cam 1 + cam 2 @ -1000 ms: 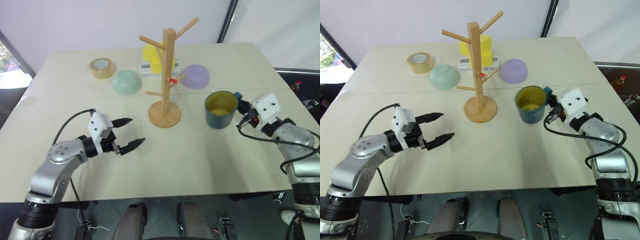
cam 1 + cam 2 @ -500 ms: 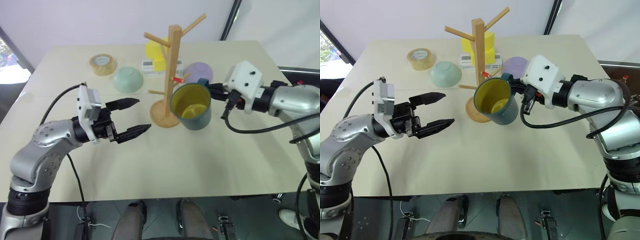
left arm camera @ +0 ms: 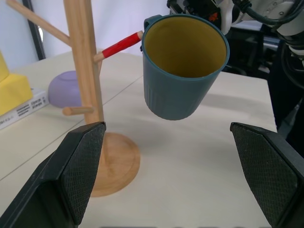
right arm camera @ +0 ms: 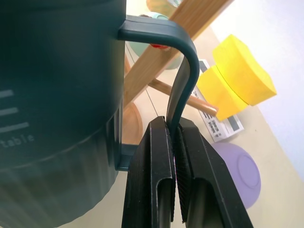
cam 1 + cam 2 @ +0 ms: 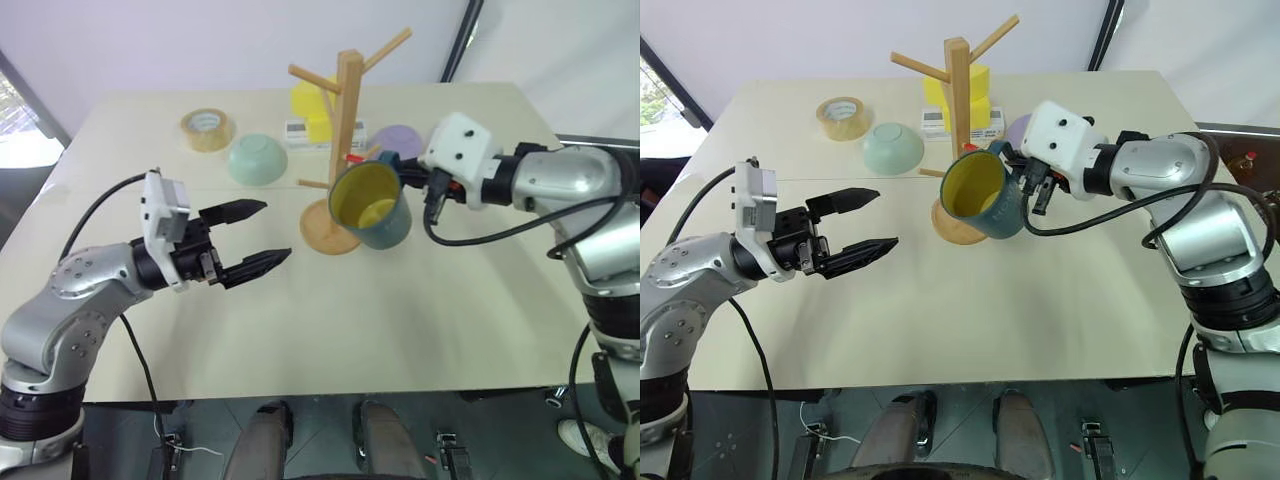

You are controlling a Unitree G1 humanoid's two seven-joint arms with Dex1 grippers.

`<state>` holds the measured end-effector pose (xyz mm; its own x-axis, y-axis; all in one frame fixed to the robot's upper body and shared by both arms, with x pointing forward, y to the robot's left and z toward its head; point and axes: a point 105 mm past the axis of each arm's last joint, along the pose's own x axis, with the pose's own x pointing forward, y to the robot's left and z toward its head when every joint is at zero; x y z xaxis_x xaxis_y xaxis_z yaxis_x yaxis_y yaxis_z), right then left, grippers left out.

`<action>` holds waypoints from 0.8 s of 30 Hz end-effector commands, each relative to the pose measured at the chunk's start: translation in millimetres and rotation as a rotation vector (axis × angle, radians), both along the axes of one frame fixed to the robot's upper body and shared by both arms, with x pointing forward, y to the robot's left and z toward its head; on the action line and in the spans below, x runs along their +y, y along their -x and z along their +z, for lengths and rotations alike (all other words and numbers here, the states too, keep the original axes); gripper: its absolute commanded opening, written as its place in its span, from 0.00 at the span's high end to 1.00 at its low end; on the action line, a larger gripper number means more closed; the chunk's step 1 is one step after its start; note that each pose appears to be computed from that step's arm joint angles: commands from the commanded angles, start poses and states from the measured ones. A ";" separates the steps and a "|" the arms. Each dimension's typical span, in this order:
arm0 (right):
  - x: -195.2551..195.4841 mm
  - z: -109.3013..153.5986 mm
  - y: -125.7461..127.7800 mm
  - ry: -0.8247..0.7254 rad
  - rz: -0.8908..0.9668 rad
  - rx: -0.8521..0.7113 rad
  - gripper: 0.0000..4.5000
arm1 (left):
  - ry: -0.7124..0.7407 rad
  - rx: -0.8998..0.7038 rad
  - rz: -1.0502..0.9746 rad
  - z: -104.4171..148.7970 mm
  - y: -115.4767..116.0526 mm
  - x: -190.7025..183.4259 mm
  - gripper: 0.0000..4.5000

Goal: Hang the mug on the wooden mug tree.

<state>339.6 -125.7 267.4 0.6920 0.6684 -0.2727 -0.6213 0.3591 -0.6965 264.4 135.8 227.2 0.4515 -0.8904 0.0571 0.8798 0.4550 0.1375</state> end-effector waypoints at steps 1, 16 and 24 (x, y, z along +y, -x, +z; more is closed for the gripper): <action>5.7 16.3 1.2 0.001 0.019 -0.063 0.99 | -0.003 -0.028 0.019 3.6 0.8 4.8 0.00; 18.1 15.3 -6.3 0.016 0.006 -0.054 0.99 | 0.012 -0.015 0.037 -1.9 -0.8 5.6 0.00; 19.9 20.0 0.6 0.067 -0.003 -0.065 0.99 | 0.011 -0.014 0.039 -1.3 -1.5 5.8 0.00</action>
<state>345.2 -110.1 268.7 0.7011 0.6380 -0.3185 -0.6208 0.3263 -0.7129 266.8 139.8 217.5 0.4787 -0.8765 0.0503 0.8700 0.4813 0.1073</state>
